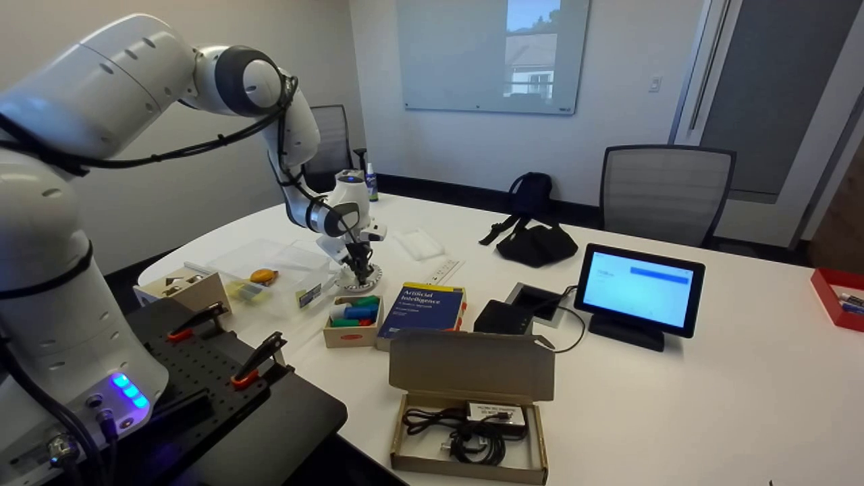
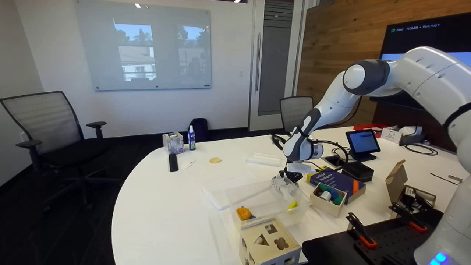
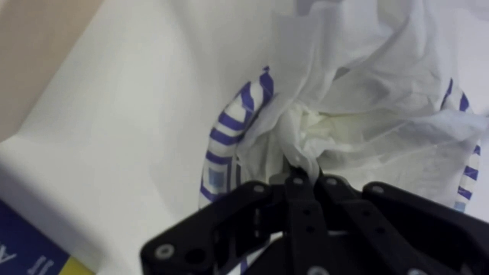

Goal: Use the napkin to wipe the white plate

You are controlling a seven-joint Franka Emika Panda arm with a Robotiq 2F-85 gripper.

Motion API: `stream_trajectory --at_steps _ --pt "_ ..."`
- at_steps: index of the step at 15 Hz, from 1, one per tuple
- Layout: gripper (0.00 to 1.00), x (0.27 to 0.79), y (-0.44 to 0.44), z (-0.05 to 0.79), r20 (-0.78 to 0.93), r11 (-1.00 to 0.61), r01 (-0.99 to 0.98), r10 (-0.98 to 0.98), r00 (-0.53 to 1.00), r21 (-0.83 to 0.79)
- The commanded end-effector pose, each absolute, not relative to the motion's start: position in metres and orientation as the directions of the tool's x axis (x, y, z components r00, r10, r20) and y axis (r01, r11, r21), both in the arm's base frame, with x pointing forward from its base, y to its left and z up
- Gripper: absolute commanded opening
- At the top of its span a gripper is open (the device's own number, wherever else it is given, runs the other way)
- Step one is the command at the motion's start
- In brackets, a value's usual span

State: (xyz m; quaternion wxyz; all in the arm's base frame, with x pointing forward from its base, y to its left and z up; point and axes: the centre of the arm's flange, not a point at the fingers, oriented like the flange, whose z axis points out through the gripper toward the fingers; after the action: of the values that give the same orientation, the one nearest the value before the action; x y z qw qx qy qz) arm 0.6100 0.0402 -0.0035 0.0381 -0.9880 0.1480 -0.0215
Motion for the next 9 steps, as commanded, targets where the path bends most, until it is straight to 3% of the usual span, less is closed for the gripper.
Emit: stream_trajectory --at_steps 1,5,9 --pt "0.01 0.6154 0.0449 -0.0074 0.084 -0.950 -0.298 -0.306 0.948 -0.098" --pt "0.01 0.6153 0.0463 -0.0056 0.158 -0.962 -0.273 -0.272 0.949 -0.017" --pt "0.01 0.6145 0.0519 -0.0036 0.063 -0.975 -0.221 -0.220 0.973 0.016"
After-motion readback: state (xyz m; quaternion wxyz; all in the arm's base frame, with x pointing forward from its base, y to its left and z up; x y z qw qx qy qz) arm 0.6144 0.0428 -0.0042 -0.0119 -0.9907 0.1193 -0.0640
